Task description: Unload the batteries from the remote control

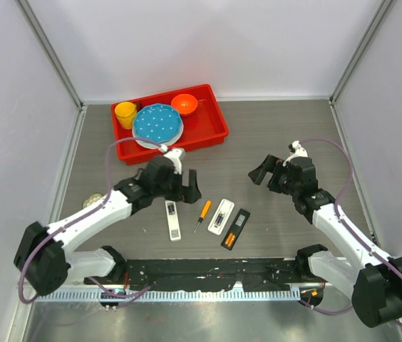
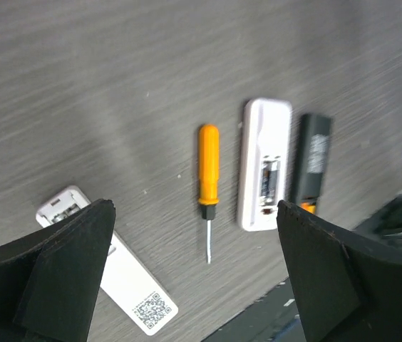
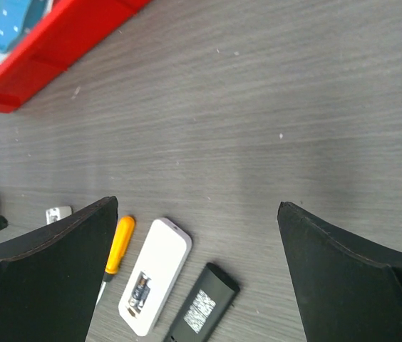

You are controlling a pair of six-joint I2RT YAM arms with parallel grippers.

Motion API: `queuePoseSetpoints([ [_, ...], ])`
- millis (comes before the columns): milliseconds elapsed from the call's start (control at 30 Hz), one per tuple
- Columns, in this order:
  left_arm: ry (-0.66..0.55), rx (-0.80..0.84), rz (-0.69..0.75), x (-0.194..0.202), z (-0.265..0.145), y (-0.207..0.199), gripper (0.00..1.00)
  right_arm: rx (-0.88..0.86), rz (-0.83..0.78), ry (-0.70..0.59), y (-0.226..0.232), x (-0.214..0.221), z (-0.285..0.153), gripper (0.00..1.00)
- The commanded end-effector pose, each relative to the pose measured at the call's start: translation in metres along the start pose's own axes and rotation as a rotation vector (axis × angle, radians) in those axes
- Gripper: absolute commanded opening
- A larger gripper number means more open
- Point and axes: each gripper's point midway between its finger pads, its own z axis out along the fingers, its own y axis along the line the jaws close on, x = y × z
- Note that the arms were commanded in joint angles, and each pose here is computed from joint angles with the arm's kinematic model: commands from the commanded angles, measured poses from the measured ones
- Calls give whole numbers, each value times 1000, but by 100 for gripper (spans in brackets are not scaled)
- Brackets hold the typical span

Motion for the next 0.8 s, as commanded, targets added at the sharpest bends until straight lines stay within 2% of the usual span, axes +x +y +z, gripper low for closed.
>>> queuePoseSetpoints([
  [0, 103, -183, 153, 34, 23, 8, 97, 1, -30, 3, -3, 7, -9, 100],
  [200, 180, -180, 237, 67, 52, -16, 84, 14, -27, 14, -8, 13, -12, 100],
  [333, 181, -167, 253, 76, 64, -26, 77, 14, -16, 29, -11, 20, -10, 100],
  [433, 180, -189, 267, 79, 70, -24, 65, 16, -12, 45, -13, 25, -9, 99],
  [567, 175, -240, 293, 84, 75, -16, 56, 14, -21, 53, -14, 28, -8, 100],
  [733, 186, -236, 299, 96, 85, -17, 53, 11, -26, 46, -14, 27, -11, 100],
  [767, 192, -244, 299, 99, 88, -16, 50, 10, -26, 48, -15, 29, -11, 100],
])
